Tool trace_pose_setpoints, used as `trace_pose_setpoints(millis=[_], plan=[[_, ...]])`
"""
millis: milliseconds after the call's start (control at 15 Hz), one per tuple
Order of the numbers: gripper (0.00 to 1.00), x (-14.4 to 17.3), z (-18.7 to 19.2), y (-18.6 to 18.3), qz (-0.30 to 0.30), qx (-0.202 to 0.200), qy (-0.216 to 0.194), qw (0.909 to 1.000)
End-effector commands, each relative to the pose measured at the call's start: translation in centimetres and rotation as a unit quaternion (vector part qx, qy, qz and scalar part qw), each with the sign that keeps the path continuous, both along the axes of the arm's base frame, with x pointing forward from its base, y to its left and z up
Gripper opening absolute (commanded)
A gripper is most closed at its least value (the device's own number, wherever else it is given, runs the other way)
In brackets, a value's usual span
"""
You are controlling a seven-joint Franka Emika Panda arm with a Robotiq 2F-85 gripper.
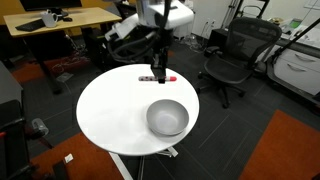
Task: Pick up the marker from the bowl and place it on the table
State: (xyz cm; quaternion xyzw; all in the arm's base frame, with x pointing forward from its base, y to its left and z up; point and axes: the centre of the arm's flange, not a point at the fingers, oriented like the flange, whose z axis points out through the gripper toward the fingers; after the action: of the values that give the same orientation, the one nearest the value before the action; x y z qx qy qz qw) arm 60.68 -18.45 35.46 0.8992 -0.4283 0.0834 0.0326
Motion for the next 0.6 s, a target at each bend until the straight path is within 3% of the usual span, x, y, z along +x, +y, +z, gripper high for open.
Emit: trace_pose_setpoints(millis=[0, 267, 533], plan=[[0.05, -2.7, 2.4, 9.1, 0.077, -0.004, 0.002, 0.997], [0.05, -3.0, 1.6, 19.1, 0.177, -0.008, 0.015, 0.9841], [0.05, -4.0, -1.7, 25.0, 0.237, -0.013, 0.032, 0.9709]])
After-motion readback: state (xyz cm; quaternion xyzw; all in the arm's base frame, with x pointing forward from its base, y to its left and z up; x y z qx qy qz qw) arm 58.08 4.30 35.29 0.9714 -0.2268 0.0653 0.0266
